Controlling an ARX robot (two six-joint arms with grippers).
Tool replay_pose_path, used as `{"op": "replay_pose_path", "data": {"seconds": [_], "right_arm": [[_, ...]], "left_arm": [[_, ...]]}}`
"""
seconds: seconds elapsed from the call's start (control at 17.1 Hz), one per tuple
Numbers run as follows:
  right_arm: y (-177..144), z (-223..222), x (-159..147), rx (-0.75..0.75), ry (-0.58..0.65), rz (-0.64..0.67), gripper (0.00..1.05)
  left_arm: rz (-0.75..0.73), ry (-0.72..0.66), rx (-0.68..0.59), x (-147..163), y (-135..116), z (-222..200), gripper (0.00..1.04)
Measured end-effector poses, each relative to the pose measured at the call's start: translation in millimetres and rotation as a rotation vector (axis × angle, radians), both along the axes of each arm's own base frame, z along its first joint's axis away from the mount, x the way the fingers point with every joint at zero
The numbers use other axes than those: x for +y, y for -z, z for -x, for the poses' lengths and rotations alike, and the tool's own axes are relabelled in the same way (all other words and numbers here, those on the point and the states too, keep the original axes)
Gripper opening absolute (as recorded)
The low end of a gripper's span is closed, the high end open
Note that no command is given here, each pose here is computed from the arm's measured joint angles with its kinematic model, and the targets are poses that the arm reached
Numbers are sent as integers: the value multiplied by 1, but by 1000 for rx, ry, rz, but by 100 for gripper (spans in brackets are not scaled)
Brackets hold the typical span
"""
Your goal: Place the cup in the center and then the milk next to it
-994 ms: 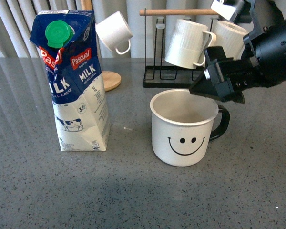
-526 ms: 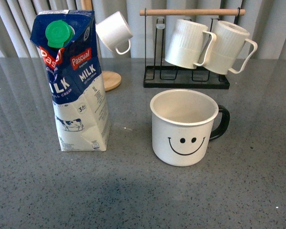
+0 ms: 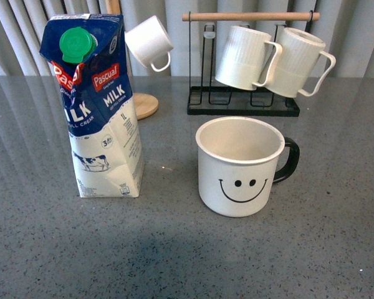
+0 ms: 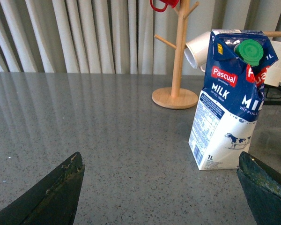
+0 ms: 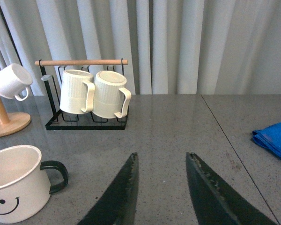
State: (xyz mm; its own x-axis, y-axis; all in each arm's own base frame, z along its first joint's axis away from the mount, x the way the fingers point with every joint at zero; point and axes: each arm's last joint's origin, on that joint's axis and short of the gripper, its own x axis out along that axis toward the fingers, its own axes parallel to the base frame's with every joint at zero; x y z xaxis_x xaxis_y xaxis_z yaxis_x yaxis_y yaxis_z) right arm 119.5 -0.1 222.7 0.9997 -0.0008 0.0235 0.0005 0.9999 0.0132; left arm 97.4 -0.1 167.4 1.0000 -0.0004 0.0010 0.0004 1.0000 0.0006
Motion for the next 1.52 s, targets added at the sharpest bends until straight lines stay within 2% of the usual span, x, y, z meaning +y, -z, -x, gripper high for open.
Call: {"op": "replay_pose_path", "data": {"seconds": [0.18,0.23,1.11,1.52], "right_arm": [[18,2,0,34,-1,4,6],[23,3,0,41,0,7,2],[56,22,0,28,-1,8,2],[55,22,0,19,-1,8,4]], "left_arm": [[0,0,0,0,0,0,98],[0,0,0,0,0,0,98],[0,0,0,0,0,0,98],[0,0,0,0,0,0,98]]}}
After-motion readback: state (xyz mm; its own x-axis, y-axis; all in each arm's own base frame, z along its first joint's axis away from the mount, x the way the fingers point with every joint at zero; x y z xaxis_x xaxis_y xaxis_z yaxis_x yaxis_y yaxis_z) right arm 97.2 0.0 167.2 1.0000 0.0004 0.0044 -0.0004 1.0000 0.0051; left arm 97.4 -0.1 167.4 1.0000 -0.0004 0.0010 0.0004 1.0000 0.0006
